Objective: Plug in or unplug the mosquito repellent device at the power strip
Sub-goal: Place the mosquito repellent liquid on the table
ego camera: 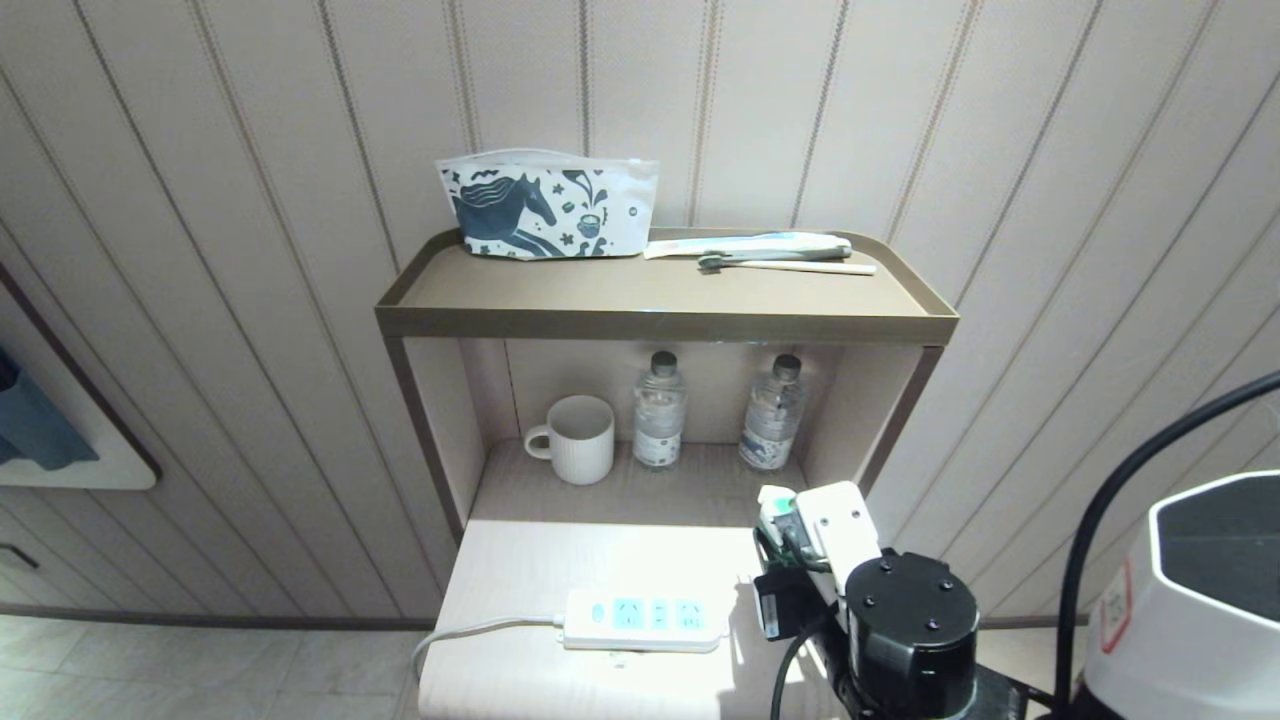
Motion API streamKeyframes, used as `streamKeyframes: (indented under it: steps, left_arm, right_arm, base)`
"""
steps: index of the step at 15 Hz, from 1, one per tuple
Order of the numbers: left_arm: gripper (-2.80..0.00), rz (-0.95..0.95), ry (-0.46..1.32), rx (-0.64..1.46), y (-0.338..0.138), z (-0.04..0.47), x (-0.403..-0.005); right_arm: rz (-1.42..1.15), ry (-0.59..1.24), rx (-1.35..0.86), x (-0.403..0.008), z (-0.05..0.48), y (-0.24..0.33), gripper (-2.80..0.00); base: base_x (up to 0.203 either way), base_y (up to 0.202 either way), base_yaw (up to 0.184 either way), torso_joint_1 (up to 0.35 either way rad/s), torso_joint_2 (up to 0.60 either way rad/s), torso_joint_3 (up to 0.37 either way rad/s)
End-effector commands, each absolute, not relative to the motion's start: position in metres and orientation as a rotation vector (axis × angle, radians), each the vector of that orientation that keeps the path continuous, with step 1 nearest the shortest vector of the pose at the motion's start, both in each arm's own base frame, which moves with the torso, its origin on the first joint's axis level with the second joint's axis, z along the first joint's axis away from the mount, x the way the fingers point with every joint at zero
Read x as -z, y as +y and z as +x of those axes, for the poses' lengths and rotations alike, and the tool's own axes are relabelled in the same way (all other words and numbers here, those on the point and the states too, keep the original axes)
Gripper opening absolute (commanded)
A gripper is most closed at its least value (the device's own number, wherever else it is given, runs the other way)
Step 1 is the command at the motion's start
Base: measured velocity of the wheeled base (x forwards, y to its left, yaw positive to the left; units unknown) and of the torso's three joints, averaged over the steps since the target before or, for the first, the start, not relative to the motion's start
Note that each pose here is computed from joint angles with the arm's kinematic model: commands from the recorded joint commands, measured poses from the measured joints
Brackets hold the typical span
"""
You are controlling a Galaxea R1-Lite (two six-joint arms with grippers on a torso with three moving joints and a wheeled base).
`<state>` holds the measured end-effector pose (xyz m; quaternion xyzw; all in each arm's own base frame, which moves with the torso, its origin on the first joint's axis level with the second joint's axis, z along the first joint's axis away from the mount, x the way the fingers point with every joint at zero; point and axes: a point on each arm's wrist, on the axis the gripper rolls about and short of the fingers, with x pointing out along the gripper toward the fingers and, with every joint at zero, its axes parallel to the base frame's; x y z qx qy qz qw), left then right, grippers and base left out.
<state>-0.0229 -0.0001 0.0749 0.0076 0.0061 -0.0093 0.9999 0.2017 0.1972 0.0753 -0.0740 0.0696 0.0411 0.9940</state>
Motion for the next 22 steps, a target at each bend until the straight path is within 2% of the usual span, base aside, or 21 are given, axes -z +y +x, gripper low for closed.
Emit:
streamKeyframes:
  steps: [1, 9, 14, 22]
  left_arm:
    - [-2.80, 0.015, 0.014, 0.020, 0.000, -0.023, -0.075]
    - [-2.80, 0.015, 0.014, 0.021, 0.000, -0.023, -0.075]
    - [-2.80, 0.015, 0.014, 0.019, 0.000, -0.023, -0.075]
    - [-2.80, 0.015, 0.014, 0.019, 0.000, -0.023, -0.075]
  right_arm:
    - [-0.139, 0.128, -0.083, -0.079, 0.197, 0.193, -2.80]
    - [-0.122, 0.125, -0.132, -0.076, 0.188, 0.182, -2.80]
    - [-0.113, 0.126, -0.122, -0.078, 0.182, 0.171, -2.80]
    - [-0.097, 0.137, -0.162, -0.081, 0.164, 0.166, -2.80]
  base:
    - [0.000, 0.000, 0.000, 0.000, 0.00, 0.000]
    - [0.000, 0.000, 0.000, -0.013, 0.03, 0.017]
    - [0.000, 0.000, 0.000, -0.162, 0.37, 0.191]
    - [0.000, 0.000, 0.000, -0.242, 0.54, 0.291]
